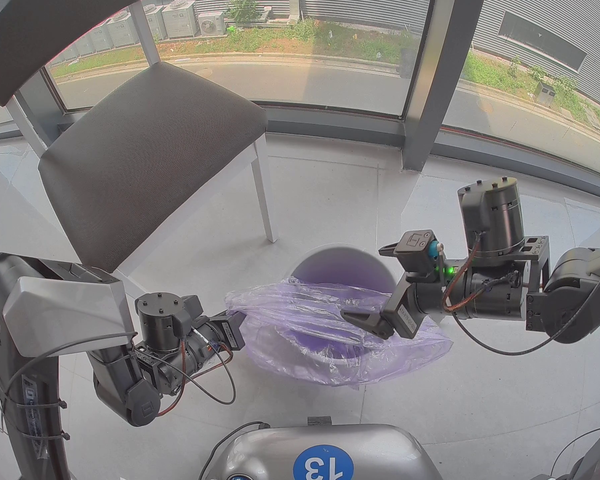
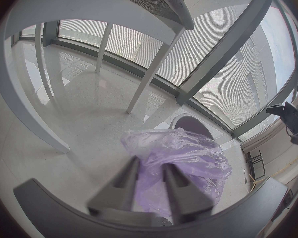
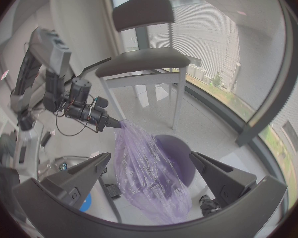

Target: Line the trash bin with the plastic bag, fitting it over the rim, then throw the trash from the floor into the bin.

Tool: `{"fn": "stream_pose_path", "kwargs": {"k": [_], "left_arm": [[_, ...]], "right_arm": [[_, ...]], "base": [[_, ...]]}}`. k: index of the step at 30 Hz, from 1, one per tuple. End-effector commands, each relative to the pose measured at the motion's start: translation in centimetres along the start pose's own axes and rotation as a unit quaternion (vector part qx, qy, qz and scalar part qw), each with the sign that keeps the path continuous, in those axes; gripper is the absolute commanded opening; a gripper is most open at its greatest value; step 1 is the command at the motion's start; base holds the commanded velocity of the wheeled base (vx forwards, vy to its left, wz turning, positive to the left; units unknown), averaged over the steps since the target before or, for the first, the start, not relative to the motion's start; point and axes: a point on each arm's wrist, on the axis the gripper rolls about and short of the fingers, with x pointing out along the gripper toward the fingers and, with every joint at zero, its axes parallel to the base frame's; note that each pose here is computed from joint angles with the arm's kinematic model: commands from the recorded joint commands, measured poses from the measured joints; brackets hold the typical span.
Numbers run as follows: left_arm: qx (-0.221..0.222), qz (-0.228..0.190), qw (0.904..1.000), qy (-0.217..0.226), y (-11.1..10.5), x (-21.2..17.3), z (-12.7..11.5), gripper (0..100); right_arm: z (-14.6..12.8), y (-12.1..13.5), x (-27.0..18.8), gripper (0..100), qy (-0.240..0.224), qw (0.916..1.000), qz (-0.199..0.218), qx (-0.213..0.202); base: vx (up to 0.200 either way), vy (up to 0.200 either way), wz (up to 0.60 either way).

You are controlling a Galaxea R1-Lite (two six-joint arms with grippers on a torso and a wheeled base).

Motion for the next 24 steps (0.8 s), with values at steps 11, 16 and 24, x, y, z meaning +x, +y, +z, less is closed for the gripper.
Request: {"fn": "stream_pose_path", "kwargs": {"k": [11,16,24], "left_arm": [[0.024,-0.027,0.9993,0.009,1.2,-2.1,-0.2,100],[0.075,-0.06,0.9942,0.048,2.9,-5.4,0.1,100],[0.088,-0.096,0.9909,0.034,3.3,-7.7,1.8,100]], "right_arm": [[-3.1,1.6,3.1,100,0.058,0.9974,0.039,-0.014],[-3.7,2.0,4.2,100,0.06,0.997,0.043,-0.02],[-4.2,2.7,5.1,100,0.069,0.9959,0.054,-0.022]], "base": [[0.0,0.0,0.0],[0.0,0.0,0.0],[0.0,0.0,0.0]]}}
